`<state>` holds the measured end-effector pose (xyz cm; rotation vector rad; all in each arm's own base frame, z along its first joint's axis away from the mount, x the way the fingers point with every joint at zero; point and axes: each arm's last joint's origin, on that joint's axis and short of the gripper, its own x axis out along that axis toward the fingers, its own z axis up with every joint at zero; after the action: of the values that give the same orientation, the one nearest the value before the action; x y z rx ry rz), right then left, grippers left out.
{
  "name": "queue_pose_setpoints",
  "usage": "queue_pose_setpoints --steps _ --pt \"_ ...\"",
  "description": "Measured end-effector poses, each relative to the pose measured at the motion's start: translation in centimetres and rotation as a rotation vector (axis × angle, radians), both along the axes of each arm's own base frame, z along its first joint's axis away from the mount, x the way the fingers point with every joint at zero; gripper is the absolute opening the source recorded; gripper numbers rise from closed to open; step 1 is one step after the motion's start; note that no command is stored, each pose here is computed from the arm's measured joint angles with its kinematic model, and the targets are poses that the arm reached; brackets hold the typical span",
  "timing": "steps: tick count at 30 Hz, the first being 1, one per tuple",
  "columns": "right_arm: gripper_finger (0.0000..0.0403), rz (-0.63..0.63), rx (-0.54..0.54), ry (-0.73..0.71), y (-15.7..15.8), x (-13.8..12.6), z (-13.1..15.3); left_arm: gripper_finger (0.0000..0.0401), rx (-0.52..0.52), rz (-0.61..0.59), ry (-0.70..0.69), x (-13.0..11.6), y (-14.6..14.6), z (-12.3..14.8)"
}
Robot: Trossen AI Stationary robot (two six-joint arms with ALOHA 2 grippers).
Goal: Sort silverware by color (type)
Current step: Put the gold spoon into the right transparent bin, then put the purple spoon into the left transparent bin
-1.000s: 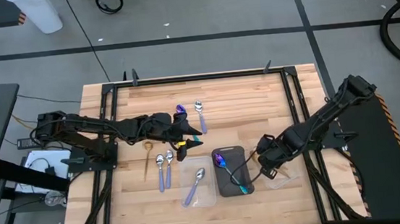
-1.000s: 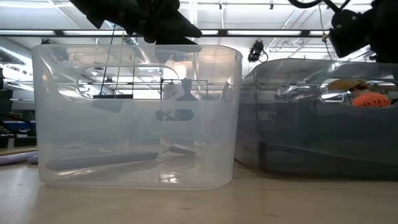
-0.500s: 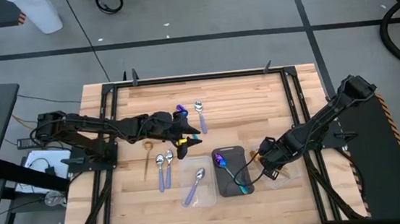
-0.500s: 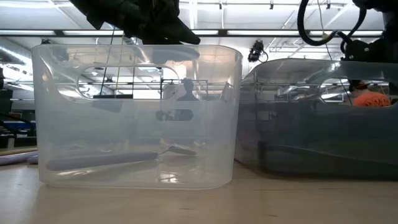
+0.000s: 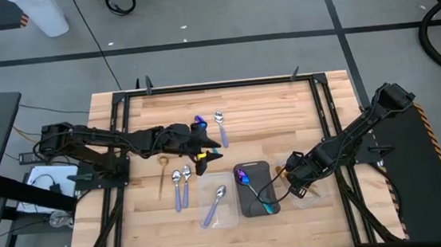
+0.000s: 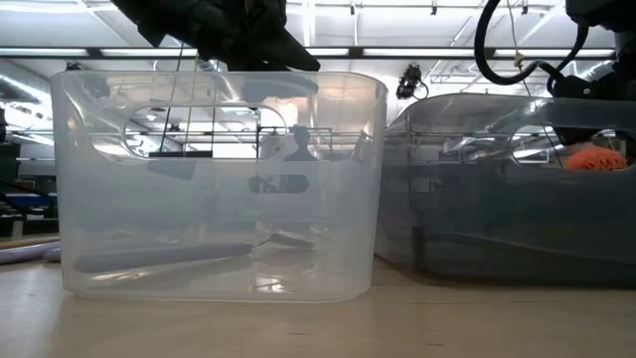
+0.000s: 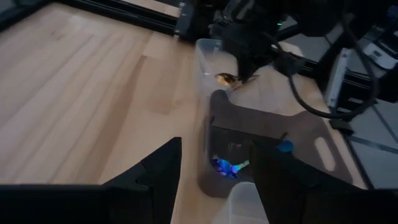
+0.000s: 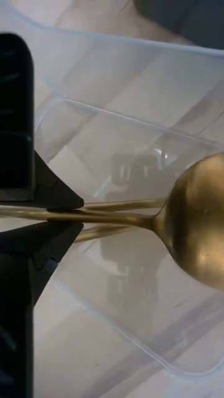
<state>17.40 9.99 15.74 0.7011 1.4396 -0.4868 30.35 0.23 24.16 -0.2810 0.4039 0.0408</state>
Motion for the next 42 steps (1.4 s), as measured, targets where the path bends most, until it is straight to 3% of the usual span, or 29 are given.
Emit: queue_pose_setpoints --steps 9,16,23,29,37,42 --pt "0.0099 0.001 -0.004 0.005 0.0 0.0 0.2 0.0194 0.06 0.13 0.065 -0.3 0.4 -0.6" --pt "0.0102 0.076 -0.033 -0.044 0.4 1.3 2.8 0.0194 0.127 0.296 0.169 -0.9 1.0 -1.4" --pt "0.0101 0.292 -0.195 -0.161 0.4 2.8 6.7 0.0194 0.07 0.387 0.247 -1.5 2.2 -2.1" --pt "0.0101 0.404 -0.317 -0.268 0.1 4.1 9.5 0.0194 0.03 0.453 0.413 -2.7 2.0 -3.4" --pt "0.01 0.426 -0.59 -0.353 -1.0 5.3 10.7 0.0194 -0.063 0.531 0.62 -4.7 -0.8 -4.8" --pt "0.01 0.45 -0.646 -0.379 -1.8 6.0 10.9 0.0194 -0.128 0.606 0.64 -5.7 -3.4 -5.0"
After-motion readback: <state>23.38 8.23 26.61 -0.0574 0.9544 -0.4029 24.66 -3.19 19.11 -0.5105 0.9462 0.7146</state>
